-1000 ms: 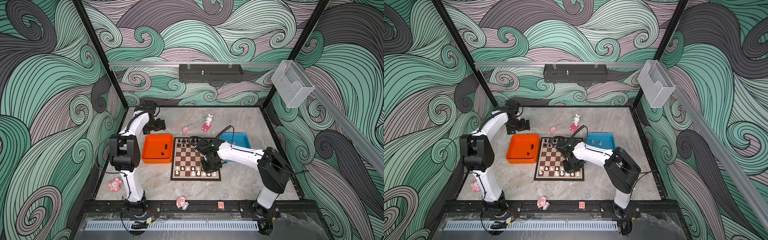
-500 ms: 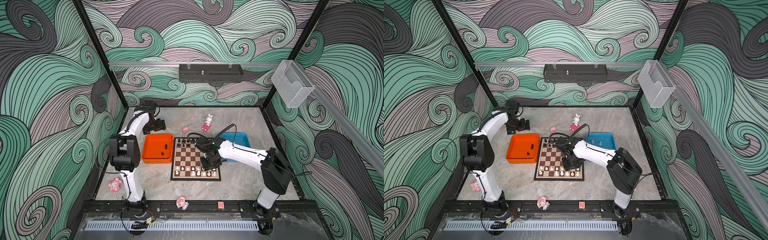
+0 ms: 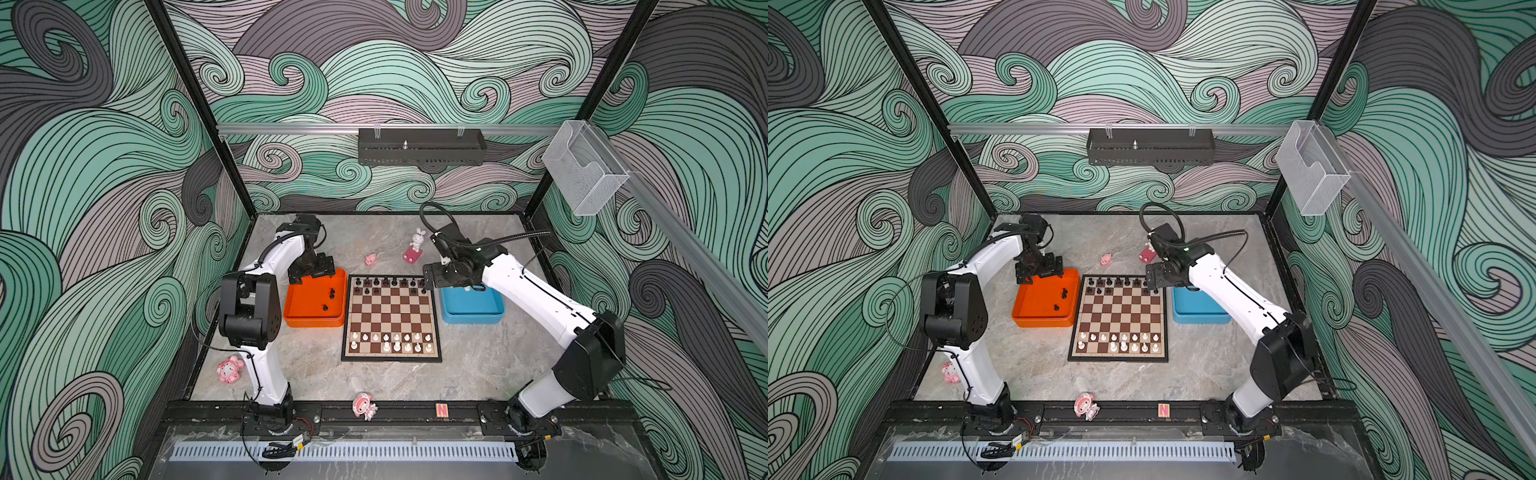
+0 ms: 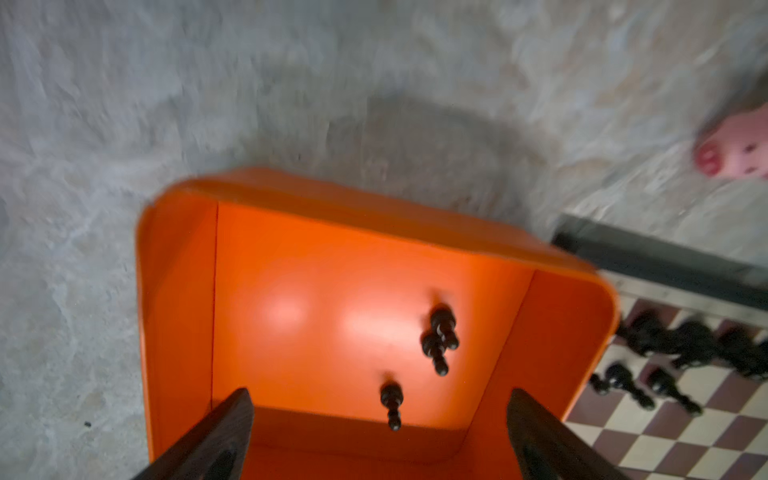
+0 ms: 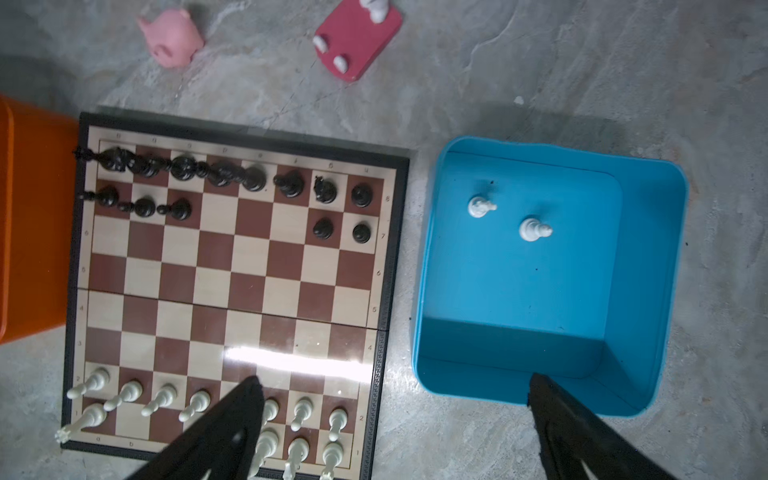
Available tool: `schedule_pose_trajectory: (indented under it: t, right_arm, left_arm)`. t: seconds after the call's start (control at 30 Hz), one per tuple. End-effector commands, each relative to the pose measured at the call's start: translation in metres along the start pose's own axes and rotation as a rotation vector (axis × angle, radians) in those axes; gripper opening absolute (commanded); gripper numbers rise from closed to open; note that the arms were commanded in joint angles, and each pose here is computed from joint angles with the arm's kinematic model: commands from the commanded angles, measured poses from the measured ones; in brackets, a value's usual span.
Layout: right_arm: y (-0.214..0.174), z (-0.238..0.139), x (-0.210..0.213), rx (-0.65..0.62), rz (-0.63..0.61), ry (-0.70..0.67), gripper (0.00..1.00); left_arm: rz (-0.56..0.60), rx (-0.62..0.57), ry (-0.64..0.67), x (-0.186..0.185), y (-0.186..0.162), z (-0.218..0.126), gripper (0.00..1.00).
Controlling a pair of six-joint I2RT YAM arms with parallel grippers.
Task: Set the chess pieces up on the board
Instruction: 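Raise the right gripper over the blue tray while the left lowers into the orange tray, then close the left gripper on a black pawn in the orange tray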
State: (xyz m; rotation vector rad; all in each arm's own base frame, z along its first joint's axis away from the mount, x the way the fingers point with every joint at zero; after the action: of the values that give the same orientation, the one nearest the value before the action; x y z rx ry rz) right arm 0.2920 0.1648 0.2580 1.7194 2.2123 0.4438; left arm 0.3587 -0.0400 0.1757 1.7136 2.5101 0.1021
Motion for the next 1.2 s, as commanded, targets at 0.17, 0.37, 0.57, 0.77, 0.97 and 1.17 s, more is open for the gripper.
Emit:
schedule_pose_trajectory:
  t: [0.17, 0.37, 0.57, 0.77, 0.97, 1.17]
  right_arm:
    - [0.006, 0.01, -0.033, -0.047, 0.082, 0.047, 0.99]
    - [0.0, 0.019, -0.04, -0.015, 0.088, 0.064, 0.96]
    - [-0.008, 0.022, -0.046, 0.001, 0.107, 0.068, 0.95]
    - [-0.015, 0.024, -0.054, 0.015, 0.125, 0.059, 0.95]
    - [-0.015, 0.027, -0.059, 0.022, 0.13, 0.06, 0.95]
    - [-0.013, 0.031, -0.062, 0.029, 0.14, 0.07, 0.95]
  left_arm:
    - [0.001, 0.061, 0.057, 0.022, -0.049, -0.001, 0.9]
    - [0.035, 0.086, 0.051, 0.011, -0.051, 0.013, 0.8]
    - [0.069, 0.102, 0.049, -0.003, -0.045, 0.025, 0.74]
    - [0.088, 0.115, 0.054, -0.01, -0.041, 0.032, 0.66]
    - [0.101, 0.128, 0.065, -0.013, -0.041, 0.041, 0.54]
    - [0.115, 0.131, 0.066, -0.018, -0.04, 0.045, 0.5]
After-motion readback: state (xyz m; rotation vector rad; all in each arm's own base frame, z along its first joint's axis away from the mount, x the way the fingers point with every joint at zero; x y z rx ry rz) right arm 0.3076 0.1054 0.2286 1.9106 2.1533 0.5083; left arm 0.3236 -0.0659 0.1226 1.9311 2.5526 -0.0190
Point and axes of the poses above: each gripper's point midway between its finger pads, its own z axis out along the fingers, its own x axis along the line the jaws close on, y = z × x, the point moved 9 cm from there along -z, back along the fingers, and after that the axes turned 7 degrees about -z, right-handed, at the moved point
